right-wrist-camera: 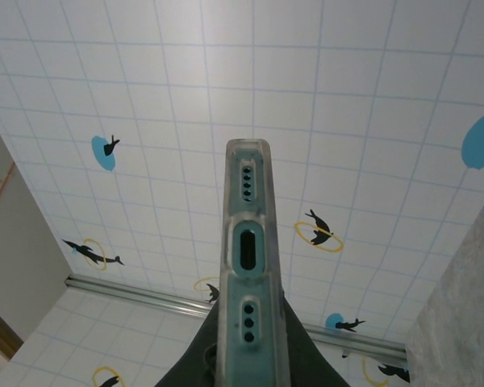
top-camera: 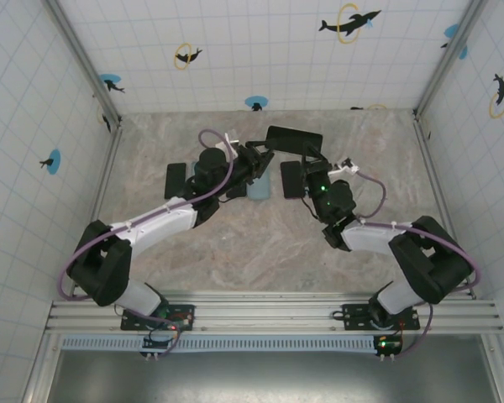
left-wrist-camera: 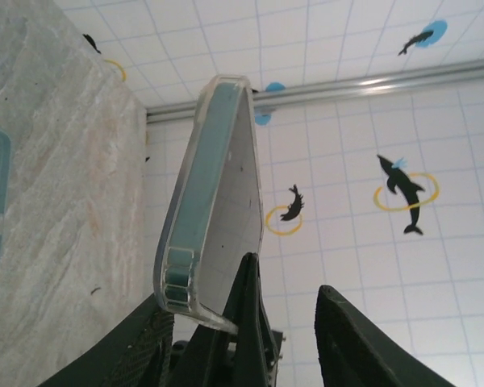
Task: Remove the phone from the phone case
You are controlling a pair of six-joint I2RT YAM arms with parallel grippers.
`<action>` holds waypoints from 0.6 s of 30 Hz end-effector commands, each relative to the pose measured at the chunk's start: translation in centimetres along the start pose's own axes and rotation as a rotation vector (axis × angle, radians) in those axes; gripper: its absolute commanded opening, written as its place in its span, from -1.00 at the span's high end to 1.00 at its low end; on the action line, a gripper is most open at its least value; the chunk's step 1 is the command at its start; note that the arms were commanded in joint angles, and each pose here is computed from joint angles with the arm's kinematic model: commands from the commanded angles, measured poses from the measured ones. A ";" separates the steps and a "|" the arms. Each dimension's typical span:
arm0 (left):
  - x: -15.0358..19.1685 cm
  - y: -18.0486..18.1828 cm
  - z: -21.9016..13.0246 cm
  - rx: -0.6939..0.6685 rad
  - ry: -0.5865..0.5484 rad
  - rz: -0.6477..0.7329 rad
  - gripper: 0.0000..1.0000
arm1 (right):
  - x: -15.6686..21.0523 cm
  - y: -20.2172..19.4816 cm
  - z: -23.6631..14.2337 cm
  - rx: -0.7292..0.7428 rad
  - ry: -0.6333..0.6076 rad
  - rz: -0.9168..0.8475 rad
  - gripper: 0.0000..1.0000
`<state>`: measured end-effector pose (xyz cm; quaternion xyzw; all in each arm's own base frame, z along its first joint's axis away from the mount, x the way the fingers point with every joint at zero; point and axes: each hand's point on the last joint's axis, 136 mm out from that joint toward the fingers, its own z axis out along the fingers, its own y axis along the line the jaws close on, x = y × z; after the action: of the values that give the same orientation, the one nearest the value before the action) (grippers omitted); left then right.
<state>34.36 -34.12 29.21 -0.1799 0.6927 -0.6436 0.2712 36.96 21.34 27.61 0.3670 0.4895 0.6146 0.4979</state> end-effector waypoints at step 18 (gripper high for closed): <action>-1.3 -5.6 2.2 0.260 -0.146 -0.204 0.26 | 1.7 3.9 1.1 -0.115 -0.027 0.001 0.92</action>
<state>36.32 -35.73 30.19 -0.2631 0.6243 -0.6849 0.2683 36.84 22.73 29.10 0.3546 0.4772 0.6181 0.5142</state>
